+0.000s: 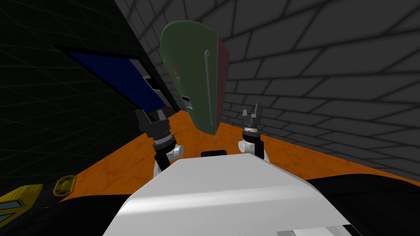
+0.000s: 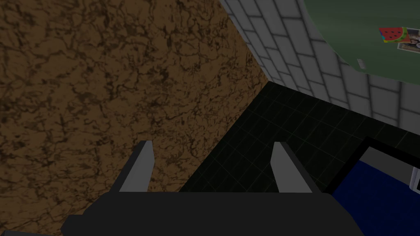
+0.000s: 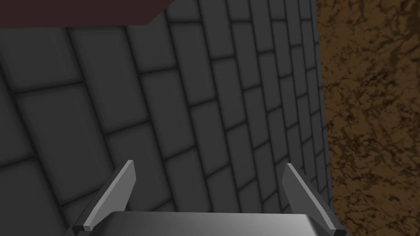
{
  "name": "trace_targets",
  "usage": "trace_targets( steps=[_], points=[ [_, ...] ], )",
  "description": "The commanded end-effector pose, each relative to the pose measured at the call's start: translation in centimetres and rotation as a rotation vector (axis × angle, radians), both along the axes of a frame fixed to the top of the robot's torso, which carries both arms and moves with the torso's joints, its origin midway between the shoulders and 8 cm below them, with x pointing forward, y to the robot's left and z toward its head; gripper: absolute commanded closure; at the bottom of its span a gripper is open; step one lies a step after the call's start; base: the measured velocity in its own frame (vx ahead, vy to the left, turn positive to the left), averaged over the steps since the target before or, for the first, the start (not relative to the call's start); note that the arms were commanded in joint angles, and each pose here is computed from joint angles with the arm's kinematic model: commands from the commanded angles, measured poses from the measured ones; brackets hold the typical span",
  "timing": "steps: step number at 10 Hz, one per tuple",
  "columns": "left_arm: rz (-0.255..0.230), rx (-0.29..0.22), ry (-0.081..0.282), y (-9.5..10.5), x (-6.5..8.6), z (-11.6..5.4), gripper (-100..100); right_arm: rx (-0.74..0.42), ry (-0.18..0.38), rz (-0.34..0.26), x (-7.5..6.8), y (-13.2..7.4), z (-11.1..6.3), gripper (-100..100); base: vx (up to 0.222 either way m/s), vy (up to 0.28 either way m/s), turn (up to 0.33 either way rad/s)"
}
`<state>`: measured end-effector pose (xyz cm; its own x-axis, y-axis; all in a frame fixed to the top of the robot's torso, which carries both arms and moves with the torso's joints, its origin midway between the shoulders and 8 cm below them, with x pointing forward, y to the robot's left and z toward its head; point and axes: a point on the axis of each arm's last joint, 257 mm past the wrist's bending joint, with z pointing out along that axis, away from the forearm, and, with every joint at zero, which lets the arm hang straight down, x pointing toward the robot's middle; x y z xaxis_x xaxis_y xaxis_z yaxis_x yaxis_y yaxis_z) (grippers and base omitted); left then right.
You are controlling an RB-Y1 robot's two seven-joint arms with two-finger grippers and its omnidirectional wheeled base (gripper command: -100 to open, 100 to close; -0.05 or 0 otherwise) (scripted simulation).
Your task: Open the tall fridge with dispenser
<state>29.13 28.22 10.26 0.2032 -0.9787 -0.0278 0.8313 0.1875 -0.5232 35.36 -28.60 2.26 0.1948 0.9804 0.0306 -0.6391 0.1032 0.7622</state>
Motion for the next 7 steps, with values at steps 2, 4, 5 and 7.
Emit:
trace_targets(
  steps=[2,4,5,7],
  points=[
    [0.0,0.0,0.0,0.0,0.0,0.0,0,0.0,0.0,0.0,0.0,0.0,0.0,0,0.0,0.0,0.0],
    [0.0,0.0,0.0,0.0,-0.01,0.01,0,0.0,0.0,0.0,0.0,0.0,0.01,0,0.0,0.0,0.0],
    [0.0,0.0,0.0,0.0,-0.01,0.01,0,0.0,0.0,0.0,-0.01,0.0,0.01,0,0.0,0.0,0.0],
    [0.0,0.0,0.0,0.0,-0.01,0.01,0,0.0,0.0,0.0,-0.01,0.0,0.02,0,0.0,0.0,0.0]
  ],
)
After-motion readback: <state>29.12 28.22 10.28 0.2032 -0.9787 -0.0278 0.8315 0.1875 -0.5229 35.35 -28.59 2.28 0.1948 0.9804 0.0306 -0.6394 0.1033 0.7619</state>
